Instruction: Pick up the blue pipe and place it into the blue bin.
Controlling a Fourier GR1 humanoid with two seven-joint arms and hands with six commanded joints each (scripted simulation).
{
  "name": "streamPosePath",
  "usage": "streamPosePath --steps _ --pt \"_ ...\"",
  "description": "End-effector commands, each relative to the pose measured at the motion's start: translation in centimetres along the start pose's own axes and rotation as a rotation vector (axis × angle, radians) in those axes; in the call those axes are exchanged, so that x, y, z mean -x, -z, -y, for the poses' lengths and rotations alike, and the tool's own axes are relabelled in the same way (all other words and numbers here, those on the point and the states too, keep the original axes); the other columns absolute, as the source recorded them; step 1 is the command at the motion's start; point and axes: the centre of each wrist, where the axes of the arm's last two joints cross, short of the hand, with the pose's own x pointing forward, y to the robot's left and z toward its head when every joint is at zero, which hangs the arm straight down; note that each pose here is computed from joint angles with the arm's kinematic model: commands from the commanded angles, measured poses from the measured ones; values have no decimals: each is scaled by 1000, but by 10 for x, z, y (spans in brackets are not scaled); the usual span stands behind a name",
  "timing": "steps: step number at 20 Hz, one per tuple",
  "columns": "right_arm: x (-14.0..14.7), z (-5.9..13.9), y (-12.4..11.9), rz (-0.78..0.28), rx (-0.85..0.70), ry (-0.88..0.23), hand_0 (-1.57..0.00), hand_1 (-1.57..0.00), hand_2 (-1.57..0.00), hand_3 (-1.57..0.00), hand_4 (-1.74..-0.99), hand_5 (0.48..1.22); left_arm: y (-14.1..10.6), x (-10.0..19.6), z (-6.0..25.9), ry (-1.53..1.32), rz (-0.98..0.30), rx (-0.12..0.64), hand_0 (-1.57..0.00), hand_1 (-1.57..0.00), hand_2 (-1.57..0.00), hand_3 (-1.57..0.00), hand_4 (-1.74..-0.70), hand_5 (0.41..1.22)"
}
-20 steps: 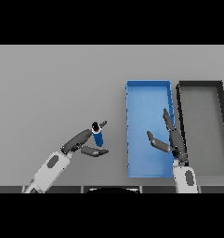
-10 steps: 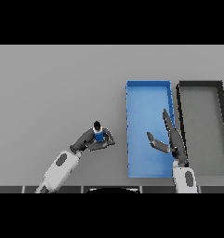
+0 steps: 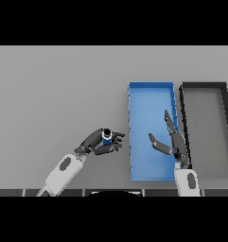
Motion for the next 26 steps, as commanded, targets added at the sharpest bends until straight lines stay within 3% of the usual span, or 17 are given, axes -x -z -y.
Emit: streamPosePath --steps 1,8,14,20,22,24,26 --pt "1 1 0 2 11 -12 1 1 1 1 -1239 629 3 -10 1 4 39 11 -1521 -1528 -1533 -1433 -1714 1204" --pt "3 5 0 28 6 -25 1 1 1 1 -1208 640 21 -49 3 22 40 92 -1561 -1562 -1563 -1445 -1726 1217" --pt "6 2 -12 6 27 -16 1 1 1 1 -1174 629 21 -48 4 21 22 115 -1568 -1569 -1569 -1443 -1729 1219" --pt "7 -6 -17 5 48 17 1 1 1 1 -1197 618 20 -50 4 35 19 106 -1570 -1570 -1570 -1439 -1731 1220" --pt "-2 0 -13 55 26 50 1 1 1 1 -1195 610 18 -49 4 36 23 106 -1571 -1571 -1571 -1438 -1731 1221" --pt "-18 9 -11 109 -63 135 1 1 1 1 -1199 593 16 -48 5 36 13 113 -1571 -1571 -1571 -1440 -1731 1221" --pt "-40 20 -7 139 -166 142 1 1 1 1 -1215 561 17 -48 1 40 13 116 -1571 -1571 -1571 -1440 -1731 1221"
